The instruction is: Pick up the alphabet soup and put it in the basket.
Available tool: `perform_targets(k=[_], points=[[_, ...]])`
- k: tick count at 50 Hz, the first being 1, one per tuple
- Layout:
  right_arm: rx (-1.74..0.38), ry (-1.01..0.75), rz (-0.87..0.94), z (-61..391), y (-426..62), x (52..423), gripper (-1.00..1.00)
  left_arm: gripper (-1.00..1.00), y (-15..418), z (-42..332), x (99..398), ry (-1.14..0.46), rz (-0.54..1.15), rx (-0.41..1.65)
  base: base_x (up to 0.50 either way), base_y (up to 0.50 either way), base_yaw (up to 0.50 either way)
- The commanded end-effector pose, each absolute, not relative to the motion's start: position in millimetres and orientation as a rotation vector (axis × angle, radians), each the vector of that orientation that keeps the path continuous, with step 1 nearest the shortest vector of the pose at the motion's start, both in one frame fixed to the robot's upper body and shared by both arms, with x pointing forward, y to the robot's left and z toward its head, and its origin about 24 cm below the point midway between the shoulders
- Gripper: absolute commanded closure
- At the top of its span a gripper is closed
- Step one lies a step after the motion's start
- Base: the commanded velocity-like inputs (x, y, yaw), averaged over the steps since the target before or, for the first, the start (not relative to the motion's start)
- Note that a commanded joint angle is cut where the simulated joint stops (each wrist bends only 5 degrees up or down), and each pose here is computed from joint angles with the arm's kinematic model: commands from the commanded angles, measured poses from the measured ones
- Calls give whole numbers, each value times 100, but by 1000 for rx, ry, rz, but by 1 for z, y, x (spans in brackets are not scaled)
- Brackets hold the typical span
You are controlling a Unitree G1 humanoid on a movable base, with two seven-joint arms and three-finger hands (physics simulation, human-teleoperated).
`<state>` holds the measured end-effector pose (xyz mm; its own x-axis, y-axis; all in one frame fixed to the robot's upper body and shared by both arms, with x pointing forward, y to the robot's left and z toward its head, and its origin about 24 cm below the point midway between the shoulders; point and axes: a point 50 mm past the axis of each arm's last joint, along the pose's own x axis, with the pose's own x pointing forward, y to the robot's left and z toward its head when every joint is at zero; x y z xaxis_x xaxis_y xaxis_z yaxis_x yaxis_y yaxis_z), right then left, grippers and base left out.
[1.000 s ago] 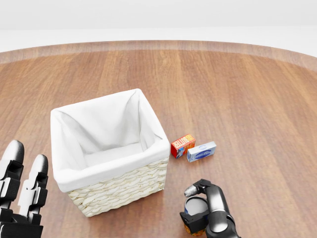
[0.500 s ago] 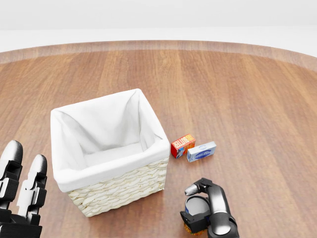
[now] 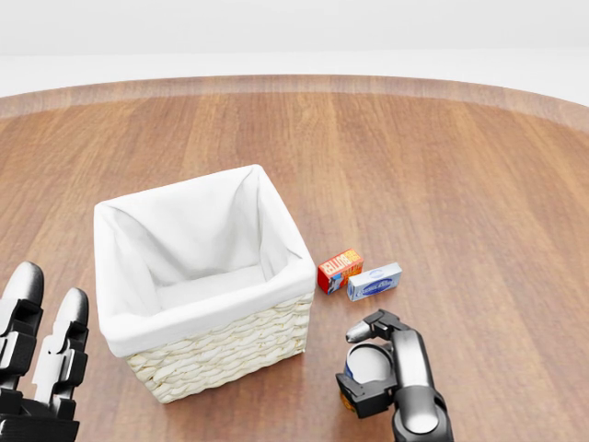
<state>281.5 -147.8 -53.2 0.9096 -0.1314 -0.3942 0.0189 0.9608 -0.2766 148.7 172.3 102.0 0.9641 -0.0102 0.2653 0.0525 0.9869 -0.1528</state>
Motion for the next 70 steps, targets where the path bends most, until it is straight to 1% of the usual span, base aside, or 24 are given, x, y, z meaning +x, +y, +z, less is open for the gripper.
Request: perform_targets(k=[1, 12, 19, 29, 45, 52, 66, 70], points=[[-235, 318, -88, -33, -149, 287, 100, -100, 172, 102, 149, -266, -33, -160, 0, 0, 0], [-220, 236, -99, -16, -153, 291, 100, -100, 172, 102, 150, -270, -34, -158, 0, 0, 0], [-212, 149, -109, 3, -155, 296, 100, -100, 172, 102, 150, -270, -34, -160, 0, 0, 0], [-212, 101, -121, 15, -157, 300, 100, -100, 173, 103, 151, -276, -31, -159, 0, 0, 0], [-209, -31, -120, 44, -157, 300, 100, -100, 173, 103, 149, -276, -30, -158, 0, 0, 0], [-198, -51, -115, 53, -158, 306, 100, -100, 173, 103, 149, -273, -30, -158, 0, 0, 0], [-190, -67, -103, 79, -158, 306, 100, -100, 172, 102, 149, -267, -34, -158, 0, 0, 0], [-178, -110, -83, 89, -155, 304, 100, -100, 172, 102, 148, -268, -34, -158, 0, 0, 0]])
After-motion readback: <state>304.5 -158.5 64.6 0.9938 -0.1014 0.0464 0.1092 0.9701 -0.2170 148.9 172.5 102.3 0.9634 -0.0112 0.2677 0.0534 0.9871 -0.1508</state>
